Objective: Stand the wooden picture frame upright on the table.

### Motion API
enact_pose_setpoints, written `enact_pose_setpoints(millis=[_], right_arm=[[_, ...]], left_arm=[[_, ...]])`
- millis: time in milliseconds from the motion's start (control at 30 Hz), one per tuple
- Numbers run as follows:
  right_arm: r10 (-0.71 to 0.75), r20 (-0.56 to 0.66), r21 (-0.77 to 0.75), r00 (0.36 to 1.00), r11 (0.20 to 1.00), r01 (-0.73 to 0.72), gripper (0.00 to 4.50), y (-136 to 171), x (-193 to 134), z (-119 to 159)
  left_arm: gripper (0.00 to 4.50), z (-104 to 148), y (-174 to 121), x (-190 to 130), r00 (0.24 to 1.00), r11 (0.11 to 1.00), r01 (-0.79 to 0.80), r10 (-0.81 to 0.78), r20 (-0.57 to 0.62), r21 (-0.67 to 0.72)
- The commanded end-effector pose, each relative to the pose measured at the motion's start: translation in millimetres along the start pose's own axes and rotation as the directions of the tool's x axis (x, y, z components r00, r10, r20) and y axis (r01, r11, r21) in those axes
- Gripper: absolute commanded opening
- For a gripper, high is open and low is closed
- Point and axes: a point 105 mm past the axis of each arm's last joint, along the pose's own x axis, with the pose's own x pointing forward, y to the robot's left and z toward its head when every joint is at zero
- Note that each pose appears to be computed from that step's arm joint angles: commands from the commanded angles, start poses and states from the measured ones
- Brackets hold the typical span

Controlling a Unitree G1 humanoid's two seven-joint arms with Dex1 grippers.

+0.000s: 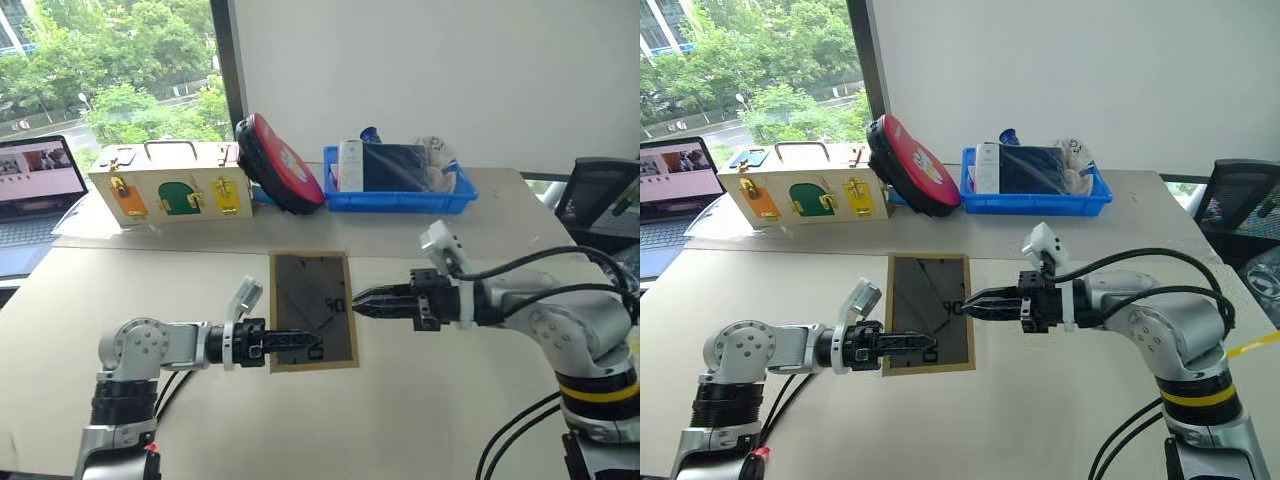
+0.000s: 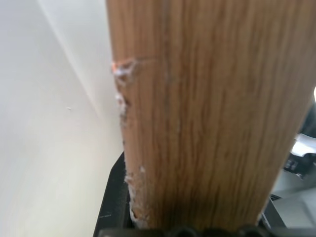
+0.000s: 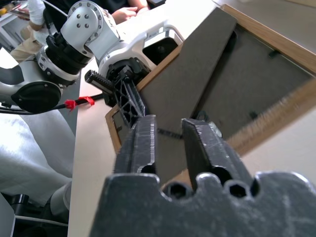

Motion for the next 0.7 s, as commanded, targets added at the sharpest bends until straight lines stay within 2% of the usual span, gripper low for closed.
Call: enact_pose_setpoints(millis=[33,200,467,700], right_arm=[[-0.046,0.011,-0.059,0.999,0.997,0.047,2.72,-11.7,4.1,7.8],[-0.040,-0.008,-0.068,0.999,0.997,0.040,4.44,-18.1,10.5,7.5],[0.078,-0.024,-0.028,0.997,0.996,-0.079,4.44,-6.0,34.5,4.1],[0.151,0.017,-0.058,0.988,0.987,-0.150,4.44,6.8,39.3,16.1]], left_arm=[[1.06,3.4,-15.2,3.4,0.998,0.997,0.056,-0.056,-0.013,0.045],[1.06,5.7,-16.8,5.5,0.998,0.997,0.061,-0.060,-0.013,0.054],[1.06,6.9,-17.4,8.4,0.998,0.995,0.060,-0.057,-0.035,0.074],[1.06,9.5,-16.1,9.9,0.998,0.995,0.055,-0.052,-0.041,0.082]])
